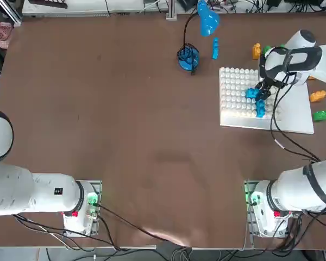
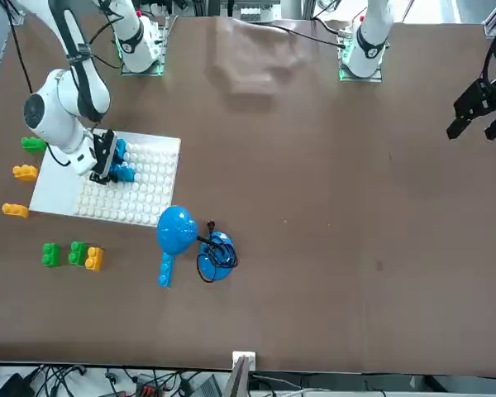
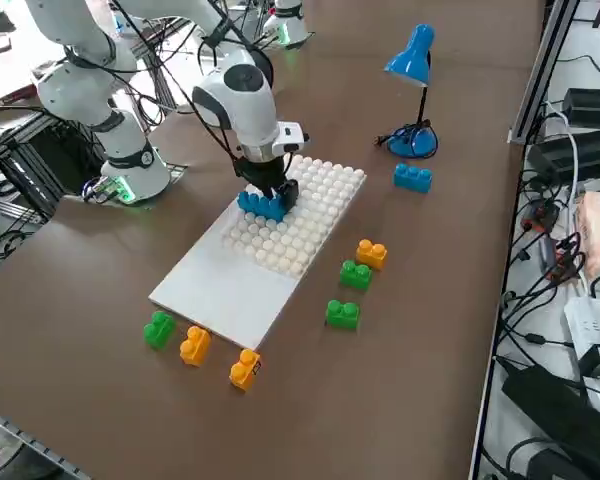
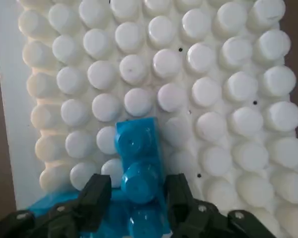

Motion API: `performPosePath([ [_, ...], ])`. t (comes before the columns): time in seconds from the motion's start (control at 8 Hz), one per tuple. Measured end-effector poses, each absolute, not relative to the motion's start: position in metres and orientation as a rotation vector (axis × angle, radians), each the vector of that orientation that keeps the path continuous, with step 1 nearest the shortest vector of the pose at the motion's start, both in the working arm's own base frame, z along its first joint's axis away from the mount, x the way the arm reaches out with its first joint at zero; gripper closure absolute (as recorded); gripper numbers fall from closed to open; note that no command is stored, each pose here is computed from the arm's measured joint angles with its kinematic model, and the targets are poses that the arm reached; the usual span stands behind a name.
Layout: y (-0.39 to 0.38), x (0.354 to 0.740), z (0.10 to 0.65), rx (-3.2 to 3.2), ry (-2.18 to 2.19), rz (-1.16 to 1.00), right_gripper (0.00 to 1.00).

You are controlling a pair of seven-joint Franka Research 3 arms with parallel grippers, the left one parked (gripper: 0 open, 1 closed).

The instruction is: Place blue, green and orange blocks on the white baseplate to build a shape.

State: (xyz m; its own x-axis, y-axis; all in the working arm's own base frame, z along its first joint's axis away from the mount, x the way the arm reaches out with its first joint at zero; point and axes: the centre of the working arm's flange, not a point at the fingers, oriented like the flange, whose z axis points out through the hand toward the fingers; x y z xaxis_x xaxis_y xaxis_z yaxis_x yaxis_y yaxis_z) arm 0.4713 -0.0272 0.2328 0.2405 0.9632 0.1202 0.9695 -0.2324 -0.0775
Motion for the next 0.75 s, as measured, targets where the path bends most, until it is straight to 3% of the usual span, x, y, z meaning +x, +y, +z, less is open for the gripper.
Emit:
performPosePath([
  [0.12, -0.027, 0.470, 0.232, -2.360, -1.850, -0.065, 0.31],
  [0.38, -0.025, 0.467, 0.229, -2.348, -1.832, -0.047, 0.00],
  [0.75, -0.024, 0.476, 0.244, -2.345, -1.823, -0.068, 0.00],
])
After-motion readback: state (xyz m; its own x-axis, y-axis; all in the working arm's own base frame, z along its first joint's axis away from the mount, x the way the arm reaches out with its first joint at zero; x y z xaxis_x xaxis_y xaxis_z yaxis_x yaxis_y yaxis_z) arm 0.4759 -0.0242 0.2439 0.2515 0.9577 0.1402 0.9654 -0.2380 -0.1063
